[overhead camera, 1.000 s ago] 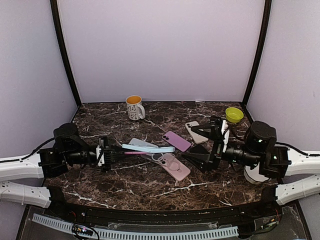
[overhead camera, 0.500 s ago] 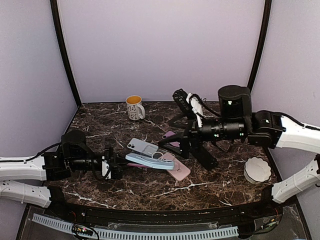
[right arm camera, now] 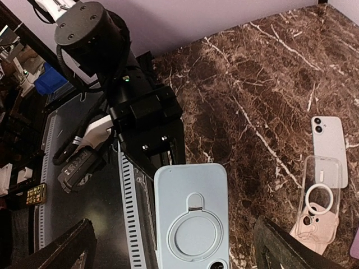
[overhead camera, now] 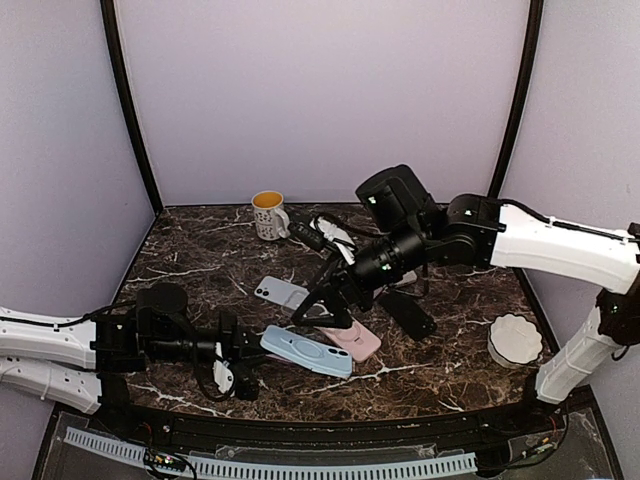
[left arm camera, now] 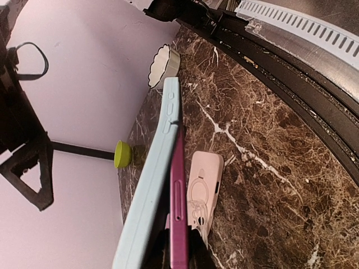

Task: Take the phone out of the phone case
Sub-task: Remove the phone case from the phone.

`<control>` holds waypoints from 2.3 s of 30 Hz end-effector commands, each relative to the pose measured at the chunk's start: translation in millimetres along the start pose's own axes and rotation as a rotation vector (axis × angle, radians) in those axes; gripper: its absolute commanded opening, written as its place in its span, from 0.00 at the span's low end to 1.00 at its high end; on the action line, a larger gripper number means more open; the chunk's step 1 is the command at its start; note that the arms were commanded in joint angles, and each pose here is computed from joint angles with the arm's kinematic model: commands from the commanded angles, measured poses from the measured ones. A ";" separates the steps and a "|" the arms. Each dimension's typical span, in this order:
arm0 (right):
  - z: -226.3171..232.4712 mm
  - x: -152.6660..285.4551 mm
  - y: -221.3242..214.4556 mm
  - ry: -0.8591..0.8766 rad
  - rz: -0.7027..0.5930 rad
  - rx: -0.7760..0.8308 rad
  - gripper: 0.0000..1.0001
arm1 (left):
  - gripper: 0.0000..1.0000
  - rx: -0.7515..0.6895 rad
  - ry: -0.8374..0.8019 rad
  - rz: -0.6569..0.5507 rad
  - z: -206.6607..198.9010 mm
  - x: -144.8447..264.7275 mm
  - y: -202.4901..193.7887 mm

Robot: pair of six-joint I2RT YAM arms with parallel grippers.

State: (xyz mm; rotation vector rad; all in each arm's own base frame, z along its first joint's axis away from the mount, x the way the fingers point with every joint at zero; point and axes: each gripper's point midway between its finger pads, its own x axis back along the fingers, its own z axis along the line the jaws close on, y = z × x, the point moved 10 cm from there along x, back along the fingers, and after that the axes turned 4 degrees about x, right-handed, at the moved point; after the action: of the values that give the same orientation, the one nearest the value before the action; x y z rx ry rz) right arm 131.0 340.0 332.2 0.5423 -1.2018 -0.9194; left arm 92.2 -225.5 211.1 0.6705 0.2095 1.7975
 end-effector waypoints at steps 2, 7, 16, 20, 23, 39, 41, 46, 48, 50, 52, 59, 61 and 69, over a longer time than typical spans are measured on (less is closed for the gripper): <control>-8.3 -15.7 1.7 0.099 0.083 -0.055 0.99 | 0.00 -0.152 0.110 0.000 7.7 3.4 9.0; -15.9 -35.5 -1.6 0.129 0.124 -0.046 0.99 | 0.00 -0.209 0.117 0.010 5.3 1.9 10.1; -23.5 -70.3 -11.9 0.151 0.190 0.028 0.99 | 0.00 -0.242 0.124 0.009 3.4 0.3 11.2; -26.7 -82.4 -12.3 0.137 0.215 0.046 0.99 | 0.00 -0.243 0.123 0.010 2.8 -0.2 11.2; -26.5 -87.8 -13.0 0.145 0.231 0.055 0.99 | 0.00 -0.240 0.120 0.013 2.4 -0.9 10.8; -25.0 -101.8 -25.2 0.150 0.268 0.088 0.98 | 0.00 -0.217 0.121 0.039 3.3 -3.6 8.7; -24.1 -102.2 -25.3 0.168 0.268 0.084 0.99 | 0.00 -0.215 0.119 0.043 2.9 -3.9 8.0; -22.3 -103.3 -25.7 0.172 0.268 0.091 0.91 | 0.00 -0.214 0.120 0.043 3.1 -3.7 8.2; -21.8 -103.4 -25.3 0.179 0.266 0.092 0.83 | 0.00 -0.214 0.119 0.042 3.0 -3.9 8.4; -21.0 -103.2 -25.1 0.184 0.264 0.094 0.76 | 0.00 -0.213 0.118 0.043 2.8 -4.1 8.0; -20.8 -102.9 -24.9 0.181 0.264 0.096 0.69 | 0.00 -0.211 0.119 0.044 3.0 -4.1 8.0; -19.3 -97.2 -20.6 0.160 0.254 0.101 0.63 | 0.00 -0.207 0.116 0.049 2.6 -4.3 7.5; -18.1 -93.6 -17.7 0.146 0.245 0.103 0.63 | 0.00 -0.206 0.112 0.051 2.1 -4.8 7.1; -20.4 -81.1 -20.5 0.051 0.255 0.092 0.64 | 0.00 -0.198 0.104 0.075 0.3 -5.3 4.5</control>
State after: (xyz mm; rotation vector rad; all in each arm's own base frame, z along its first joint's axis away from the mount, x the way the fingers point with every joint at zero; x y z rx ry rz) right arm 141.8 403.1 247.4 0.4577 -1.1840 -0.5965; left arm 87.3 -229.7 196.7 0.5245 0.0019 1.8792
